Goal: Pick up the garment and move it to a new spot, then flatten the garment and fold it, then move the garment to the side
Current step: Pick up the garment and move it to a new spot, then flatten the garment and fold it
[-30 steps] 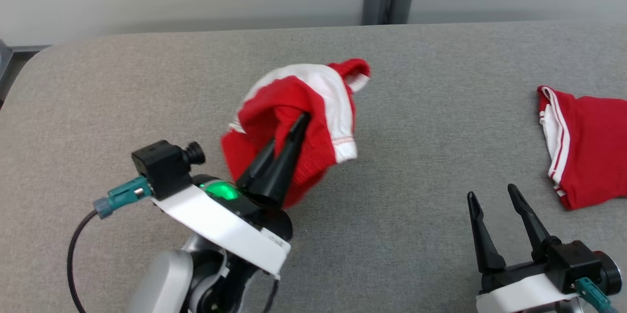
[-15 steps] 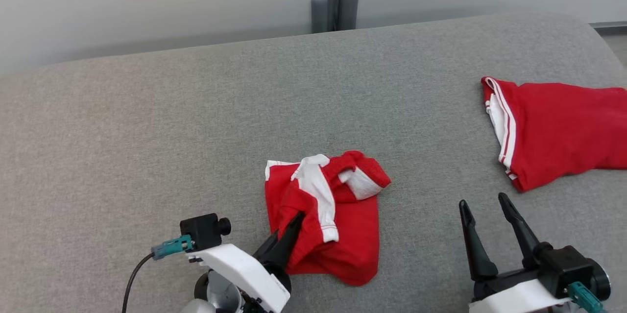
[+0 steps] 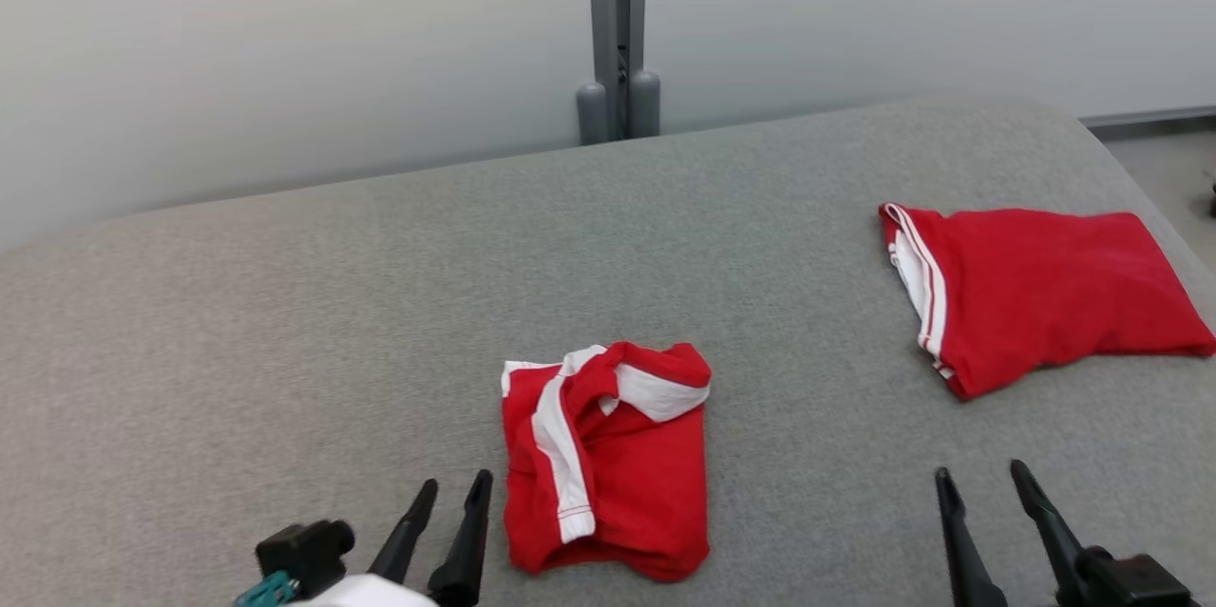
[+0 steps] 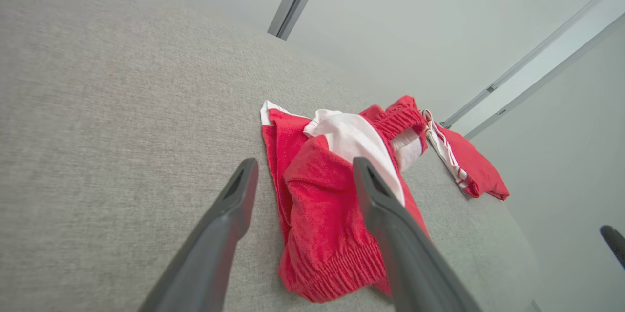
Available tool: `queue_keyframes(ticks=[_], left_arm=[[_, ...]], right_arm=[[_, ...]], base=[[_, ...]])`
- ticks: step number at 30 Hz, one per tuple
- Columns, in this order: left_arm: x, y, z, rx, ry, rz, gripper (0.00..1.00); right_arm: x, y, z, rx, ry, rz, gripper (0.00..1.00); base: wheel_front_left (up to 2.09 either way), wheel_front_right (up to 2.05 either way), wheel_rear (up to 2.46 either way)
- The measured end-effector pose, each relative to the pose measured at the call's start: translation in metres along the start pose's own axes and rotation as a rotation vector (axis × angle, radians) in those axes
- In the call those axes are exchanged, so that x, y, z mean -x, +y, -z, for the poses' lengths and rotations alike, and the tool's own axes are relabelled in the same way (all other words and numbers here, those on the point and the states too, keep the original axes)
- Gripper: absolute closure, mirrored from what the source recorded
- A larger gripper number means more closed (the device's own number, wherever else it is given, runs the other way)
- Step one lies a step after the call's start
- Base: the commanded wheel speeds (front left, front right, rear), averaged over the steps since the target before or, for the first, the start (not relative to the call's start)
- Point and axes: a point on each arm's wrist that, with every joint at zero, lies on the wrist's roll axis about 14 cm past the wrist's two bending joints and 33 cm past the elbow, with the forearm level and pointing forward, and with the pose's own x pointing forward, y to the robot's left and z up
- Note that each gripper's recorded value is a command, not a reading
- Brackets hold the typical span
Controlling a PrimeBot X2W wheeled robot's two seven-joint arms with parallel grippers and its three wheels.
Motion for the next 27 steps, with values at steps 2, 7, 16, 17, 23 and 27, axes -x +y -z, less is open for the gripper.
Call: queue_keyframes(ticks=[2, 7, 16, 17, 23, 27], left_arm=[[0.007, 0.002, -0.008, -0.023, -0.033, -0.01, 0.0], [0.046, 0.018, -0.022, -0.137, -0.121, -0.077, 0.0], [0.103, 0.046, -0.066, -0.314, -0.324, -0.249, 0.0], [0.11, 0.053, -0.072, -0.327, -0.346, -0.283, 0.0], [0.132, 0.072, -0.073, -0.346, -0.368, -0.358, 0.0], [0.132, 0.076, -0.073, -0.351, -0.367, -0.358, 0.0]], right_arm=[[0.002, -0.003, -0.001, 0.003, -0.002, 0.006, 0.0], [0.003, -0.004, -0.012, 0.047, -0.038, -0.003, 0.0], [0.007, -0.008, -0.03, 0.098, -0.094, -0.005, 0.0], [0.007, -0.008, -0.03, 0.1, -0.095, -0.006, 0.0], [0.007, -0.007, -0.024, 0.1, -0.075, -0.009, 0.0], [0.007, -0.008, -0.022, 0.096, -0.069, -0.006, 0.0]], base=[[0.0, 0.0, 0.0], [0.0, 0.0, 0.0], [0.0, 0.0, 0.0], [0.0, 0.0, 0.0], [0.0, 0.0, 0.0], [0.0, 0.0, 0.0]])
